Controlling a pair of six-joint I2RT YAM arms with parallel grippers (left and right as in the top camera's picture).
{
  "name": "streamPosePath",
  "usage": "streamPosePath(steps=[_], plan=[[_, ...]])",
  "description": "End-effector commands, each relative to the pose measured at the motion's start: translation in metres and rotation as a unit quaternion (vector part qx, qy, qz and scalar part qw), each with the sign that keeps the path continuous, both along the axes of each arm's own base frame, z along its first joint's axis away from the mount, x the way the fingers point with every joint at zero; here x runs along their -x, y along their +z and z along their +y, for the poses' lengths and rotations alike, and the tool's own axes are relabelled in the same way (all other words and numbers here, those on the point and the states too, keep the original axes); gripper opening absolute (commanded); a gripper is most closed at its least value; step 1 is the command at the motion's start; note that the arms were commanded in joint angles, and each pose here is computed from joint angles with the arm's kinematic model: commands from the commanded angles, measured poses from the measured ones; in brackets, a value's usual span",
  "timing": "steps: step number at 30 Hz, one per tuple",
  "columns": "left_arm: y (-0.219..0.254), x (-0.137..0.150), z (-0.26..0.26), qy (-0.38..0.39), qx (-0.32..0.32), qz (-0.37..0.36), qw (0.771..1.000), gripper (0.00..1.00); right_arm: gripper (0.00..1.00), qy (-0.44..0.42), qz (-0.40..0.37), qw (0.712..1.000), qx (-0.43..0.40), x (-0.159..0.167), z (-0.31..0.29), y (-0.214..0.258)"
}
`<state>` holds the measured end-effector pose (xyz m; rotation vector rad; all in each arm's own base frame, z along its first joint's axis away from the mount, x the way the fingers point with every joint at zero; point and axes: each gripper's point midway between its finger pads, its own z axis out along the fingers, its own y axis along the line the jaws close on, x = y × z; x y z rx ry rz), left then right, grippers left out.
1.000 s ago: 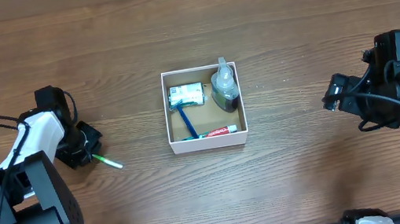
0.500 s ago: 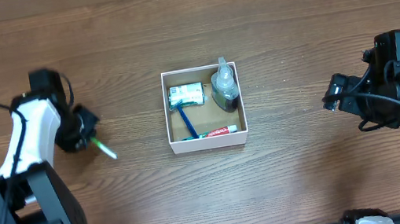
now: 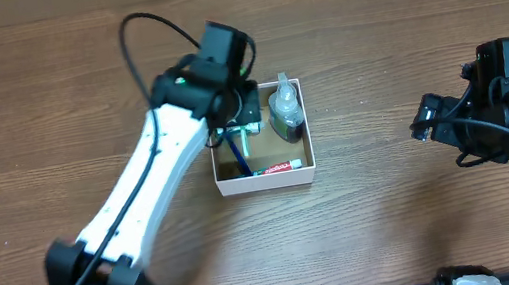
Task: Pack container
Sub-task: 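Place the green toothbrush into the box with the left gripper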
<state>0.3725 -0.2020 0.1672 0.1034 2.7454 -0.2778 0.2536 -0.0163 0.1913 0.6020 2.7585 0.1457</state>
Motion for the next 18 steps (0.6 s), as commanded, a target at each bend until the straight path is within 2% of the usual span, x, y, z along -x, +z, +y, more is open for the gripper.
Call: streamPosePath(steps=[1, 6, 7, 8, 10, 12, 15, 18], plan=[[-0.047, -0.003, -0.001, 0.015, -0.029, 0.050, 0.998, 0.04, 1.00, 0.002, -0.002, 1.000, 0.001, 0.000, 0.000, 0.001], [-0.082, -0.003, -0.001, 0.014, -0.049, 0.087, 0.995, 0.05, 1.00, 0.003, -0.003, 1.000, 0.001, 0.000, 0.000, 0.001], [-0.082, -0.002, -0.001, 0.014, -0.048, 0.089, 0.995, 0.27, 1.00, 0.002, -0.003, 1.000, 0.001, 0.000, 0.000, 0.001], [-0.082, -0.002, -0.001, 0.013, -0.049, 0.090, 0.995, 0.41, 1.00, 0.003, -0.003, 1.000, 0.002, 0.000, 0.000, 0.001], [-0.079, 0.002, 0.001, 0.014, -0.053, 0.097, 0.994, 0.41, 1.00, 0.003, -0.003, 1.000, 0.001, 0.000, 0.000, 0.001], [-0.048, 0.000, 0.004, 0.017, -0.057, 0.082, 0.995, 0.40, 1.00, 0.002, -0.007, 1.000, 0.002, -0.002, 0.000, 0.002], [0.024, -0.013, 0.032, 0.062, -0.082, -0.001, 0.995, 0.42, 1.00, 0.010, -0.038, 0.999, 0.007, -0.016, -0.001, 0.008], [0.074, -0.018, 0.079, 0.147, -0.050, -0.054, 0.986, 0.45, 1.00, 0.092, -0.112, 0.989, 0.006, -0.046, 0.021, 0.027]])
